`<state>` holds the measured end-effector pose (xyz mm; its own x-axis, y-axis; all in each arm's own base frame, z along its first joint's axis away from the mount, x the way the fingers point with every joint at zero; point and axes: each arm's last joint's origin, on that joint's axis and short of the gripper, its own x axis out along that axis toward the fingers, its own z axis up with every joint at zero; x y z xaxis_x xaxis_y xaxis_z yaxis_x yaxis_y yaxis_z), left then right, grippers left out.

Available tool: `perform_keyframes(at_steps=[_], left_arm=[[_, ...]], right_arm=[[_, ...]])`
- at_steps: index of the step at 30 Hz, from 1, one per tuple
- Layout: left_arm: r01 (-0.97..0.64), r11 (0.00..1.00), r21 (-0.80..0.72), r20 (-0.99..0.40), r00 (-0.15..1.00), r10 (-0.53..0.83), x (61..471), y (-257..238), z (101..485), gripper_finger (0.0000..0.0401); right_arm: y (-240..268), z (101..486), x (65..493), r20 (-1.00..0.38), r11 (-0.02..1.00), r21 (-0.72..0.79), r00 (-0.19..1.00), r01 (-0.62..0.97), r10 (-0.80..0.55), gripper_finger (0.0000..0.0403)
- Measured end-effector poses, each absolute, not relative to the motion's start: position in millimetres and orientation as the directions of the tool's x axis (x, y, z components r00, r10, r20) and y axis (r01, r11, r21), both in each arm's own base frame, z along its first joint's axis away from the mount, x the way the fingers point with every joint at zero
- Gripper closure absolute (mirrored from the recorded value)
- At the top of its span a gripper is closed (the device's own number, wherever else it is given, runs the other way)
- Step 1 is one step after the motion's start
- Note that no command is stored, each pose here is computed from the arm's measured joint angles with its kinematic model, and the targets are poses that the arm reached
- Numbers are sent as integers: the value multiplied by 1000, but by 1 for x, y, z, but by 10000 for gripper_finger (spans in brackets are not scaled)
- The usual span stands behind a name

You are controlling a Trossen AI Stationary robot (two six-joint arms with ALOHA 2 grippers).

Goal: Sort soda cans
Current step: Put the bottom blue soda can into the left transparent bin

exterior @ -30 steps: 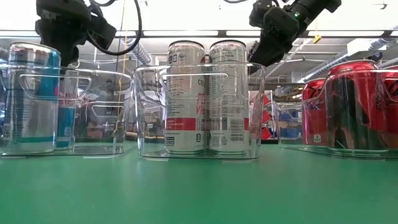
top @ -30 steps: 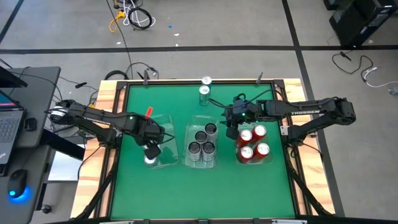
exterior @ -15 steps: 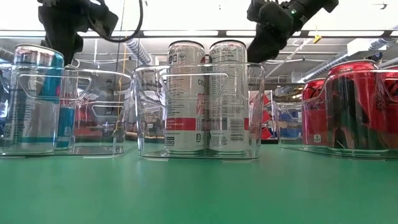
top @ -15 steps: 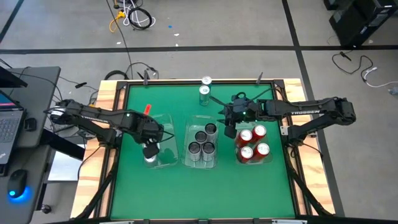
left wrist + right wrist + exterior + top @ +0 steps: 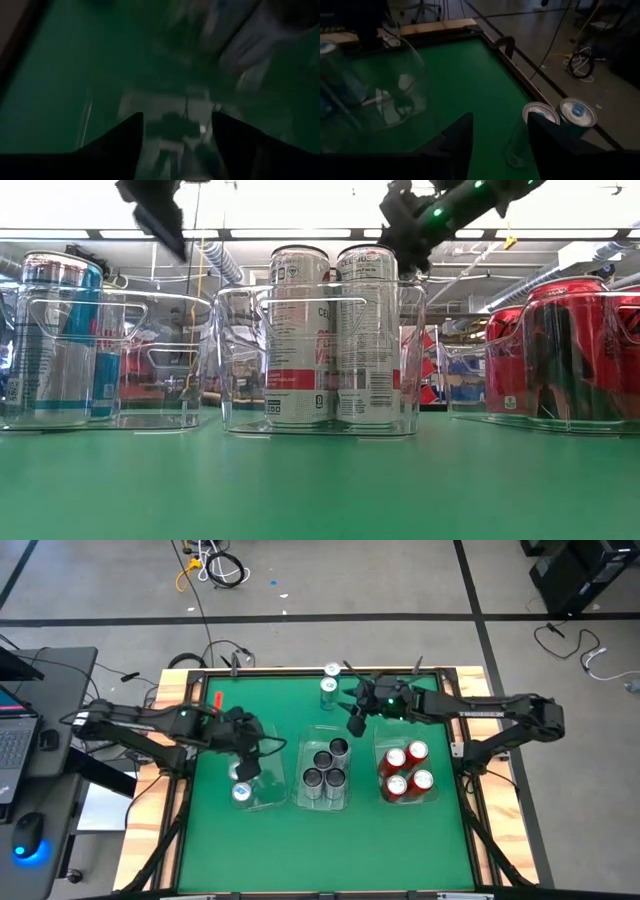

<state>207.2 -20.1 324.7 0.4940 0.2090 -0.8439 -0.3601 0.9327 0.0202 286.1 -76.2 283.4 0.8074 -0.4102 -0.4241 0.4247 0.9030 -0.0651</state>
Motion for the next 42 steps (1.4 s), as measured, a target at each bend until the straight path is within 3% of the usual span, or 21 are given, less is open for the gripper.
perform_keyframes(at_steps=[5,15,24,29,42], left_arm=[[-224,972,74,-747,633,203,218,-19,333,233],[-69,993,94,-517,849,108,234,-3,301,388],[-65,990,129,-119,990,81,199,7,291,389],[-111,985,133,-47,992,118,179,8,287,394],[-136,982,129,-44,989,143,168,9,279,395]], right_arm=[[-94,264,301,-441,891,-59,789,450,-428,223],[-126,230,318,-451,854,4,763,521,-463,198],[-141,205,334,-463,790,38,712,611,-528,88],[-148,200,346,-458,758,8,676,653,-577,40],[-141,202,350,-463,717,-8,633,697,-620,48]])
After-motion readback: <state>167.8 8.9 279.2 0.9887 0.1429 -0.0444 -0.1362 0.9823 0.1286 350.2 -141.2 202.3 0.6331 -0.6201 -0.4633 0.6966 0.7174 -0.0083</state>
